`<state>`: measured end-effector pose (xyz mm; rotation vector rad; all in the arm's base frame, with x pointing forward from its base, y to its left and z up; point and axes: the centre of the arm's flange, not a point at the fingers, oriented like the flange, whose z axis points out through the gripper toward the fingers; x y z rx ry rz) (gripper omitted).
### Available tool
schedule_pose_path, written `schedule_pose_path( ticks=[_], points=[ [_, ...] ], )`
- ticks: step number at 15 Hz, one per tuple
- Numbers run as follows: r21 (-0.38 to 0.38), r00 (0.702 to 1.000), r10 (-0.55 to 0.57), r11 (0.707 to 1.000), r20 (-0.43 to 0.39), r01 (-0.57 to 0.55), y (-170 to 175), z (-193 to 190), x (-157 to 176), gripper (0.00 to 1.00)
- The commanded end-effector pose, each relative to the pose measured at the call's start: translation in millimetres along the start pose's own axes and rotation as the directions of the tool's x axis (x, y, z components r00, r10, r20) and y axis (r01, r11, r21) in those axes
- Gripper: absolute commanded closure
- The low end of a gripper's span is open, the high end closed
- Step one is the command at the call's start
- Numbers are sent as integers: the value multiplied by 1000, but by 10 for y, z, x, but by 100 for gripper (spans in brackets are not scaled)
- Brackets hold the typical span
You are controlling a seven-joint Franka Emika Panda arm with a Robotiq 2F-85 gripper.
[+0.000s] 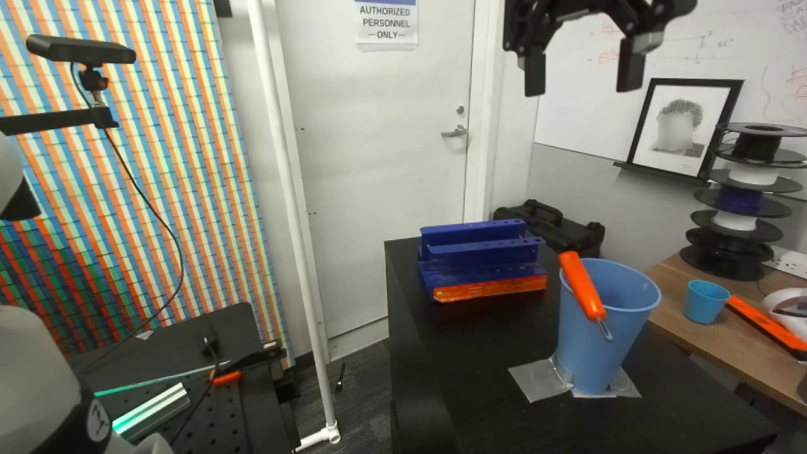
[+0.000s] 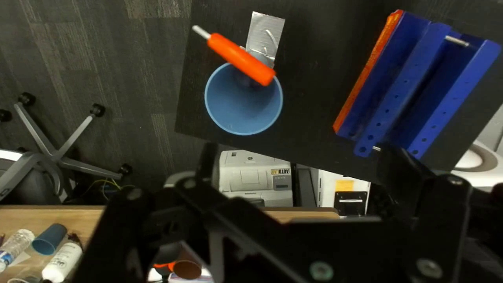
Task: Put the orange object into the blue cup
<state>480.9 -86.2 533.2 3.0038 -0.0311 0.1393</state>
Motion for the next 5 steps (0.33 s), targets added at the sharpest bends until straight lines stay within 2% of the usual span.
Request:
schedule_pose_path(
  ticks=[1,5],
  points=[
    [3,1000,-13,1000,-17,13,-82,-89,-98,0],
    [5,1000,-17,1000,-14,17,-119,-81,-157,0]
  ],
)
